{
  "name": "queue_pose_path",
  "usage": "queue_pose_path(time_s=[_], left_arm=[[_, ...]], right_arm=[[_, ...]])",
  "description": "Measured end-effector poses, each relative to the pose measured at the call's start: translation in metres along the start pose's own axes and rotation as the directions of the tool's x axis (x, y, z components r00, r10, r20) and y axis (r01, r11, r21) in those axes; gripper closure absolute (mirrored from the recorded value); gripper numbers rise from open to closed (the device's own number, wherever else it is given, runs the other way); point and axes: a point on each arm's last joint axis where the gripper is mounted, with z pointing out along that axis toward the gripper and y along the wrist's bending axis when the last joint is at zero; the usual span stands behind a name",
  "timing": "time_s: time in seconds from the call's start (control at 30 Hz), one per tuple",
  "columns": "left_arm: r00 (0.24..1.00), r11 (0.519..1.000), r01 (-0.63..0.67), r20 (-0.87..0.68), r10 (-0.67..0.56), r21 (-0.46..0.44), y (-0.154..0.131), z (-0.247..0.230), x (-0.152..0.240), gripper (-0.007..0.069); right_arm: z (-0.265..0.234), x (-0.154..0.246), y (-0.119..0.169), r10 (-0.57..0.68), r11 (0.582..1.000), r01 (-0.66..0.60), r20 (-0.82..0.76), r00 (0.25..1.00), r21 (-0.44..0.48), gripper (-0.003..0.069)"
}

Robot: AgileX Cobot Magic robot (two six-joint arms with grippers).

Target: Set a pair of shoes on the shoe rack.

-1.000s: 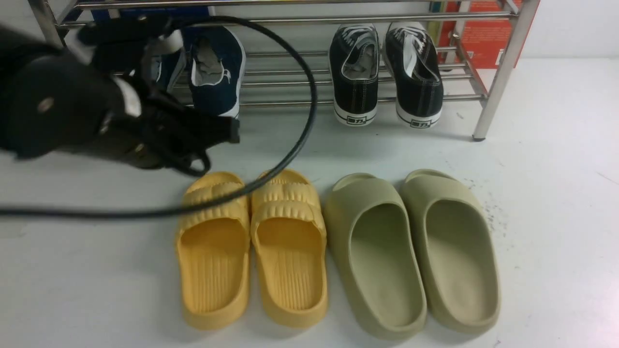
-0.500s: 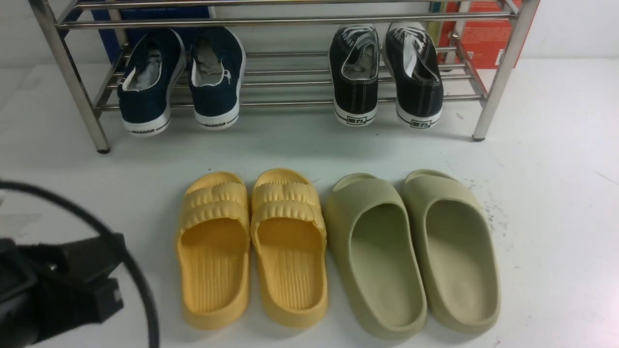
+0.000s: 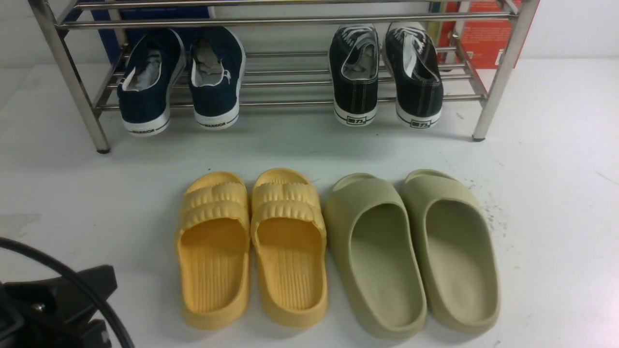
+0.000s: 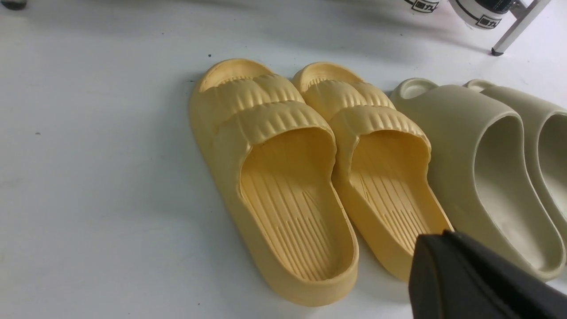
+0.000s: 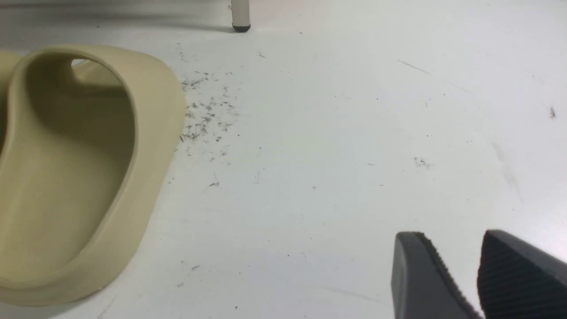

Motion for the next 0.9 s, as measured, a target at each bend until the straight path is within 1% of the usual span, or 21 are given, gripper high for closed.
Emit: queue_pose_path(time_s=[0.33, 0.47, 0.53, 0.6, 0.7, 0.73, 0.77, 0.8, 0.83, 0.9], left_arm=[[1.000, 1.000, -0.003, 0.000, 0.003, -0.001, 0.000, 0.000, 0.000, 0.0638], [1.000, 1.000, -0.030, 0.008, 0.030, -0.008, 0.003, 0.000, 0.004, 0.0638], [0.999, 0.999, -0.039, 0.034, 0.039, -0.010, 0.005, -0.002, 0.007, 0.0638], [0.994, 0.999, -0.033, 0.105, 0.035, -0.019, 0.011, -0.008, 0.015, 0.0638], [0.973, 0.997, 0.009, 0.232, 0.007, -0.070, 0.023, -0.016, 0.030, 0.0638], [0.971, 0.997, 0.012, 0.241, 0.006, -0.074, 0.023, -0.017, 0.031, 0.0638], [0.956, 0.993, 0.037, 0.294, -0.002, -0.113, 0.029, -0.019, 0.039, 0.0638], [0.953, 0.991, 0.045, 0.304, -0.006, -0.123, 0.031, -0.019, 0.042, 0.0638], [0.940, 0.985, 0.074, 0.340, -0.017, -0.157, 0.035, -0.021, 0.050, 0.0638], [0.931, 0.974, 0.111, 0.365, -0.032, -0.197, 0.041, -0.019, 0.061, 0.0638]], right_arm=[[0.000, 0.000, 0.000, 0.000, 1.000, 0.000, 0.000, 1.000, 0.000, 0.0420], [0.000, 0.000, 0.000, 0.000, 1.000, 0.000, 0.000, 1.000, 0.000, 0.0420], [0.000, 0.000, 0.000, 0.000, 1.000, 0.000, 0.000, 1.000, 0.000, 0.0420], [0.000, 0.000, 0.000, 0.000, 1.000, 0.000, 0.000, 1.000, 0.000, 0.0420], [0.000, 0.000, 0.000, 0.000, 1.000, 0.000, 0.000, 1.000, 0.000, 0.0420], [0.000, 0.000, 0.000, 0.000, 1.000, 0.000, 0.000, 1.000, 0.000, 0.0420], [0.000, 0.000, 0.000, 0.000, 1.000, 0.000, 0.000, 1.000, 0.000, 0.0420], [0.000, 0.000, 0.000, 0.000, 1.000, 0.000, 0.000, 1.000, 0.000, 0.0420], [0.000, 0.000, 0.000, 0.000, 1.000, 0.000, 0.000, 1.000, 0.000, 0.0420], [0.000, 0.000, 0.000, 0.000, 1.000, 0.000, 0.000, 1.000, 0.000, 0.0420]])
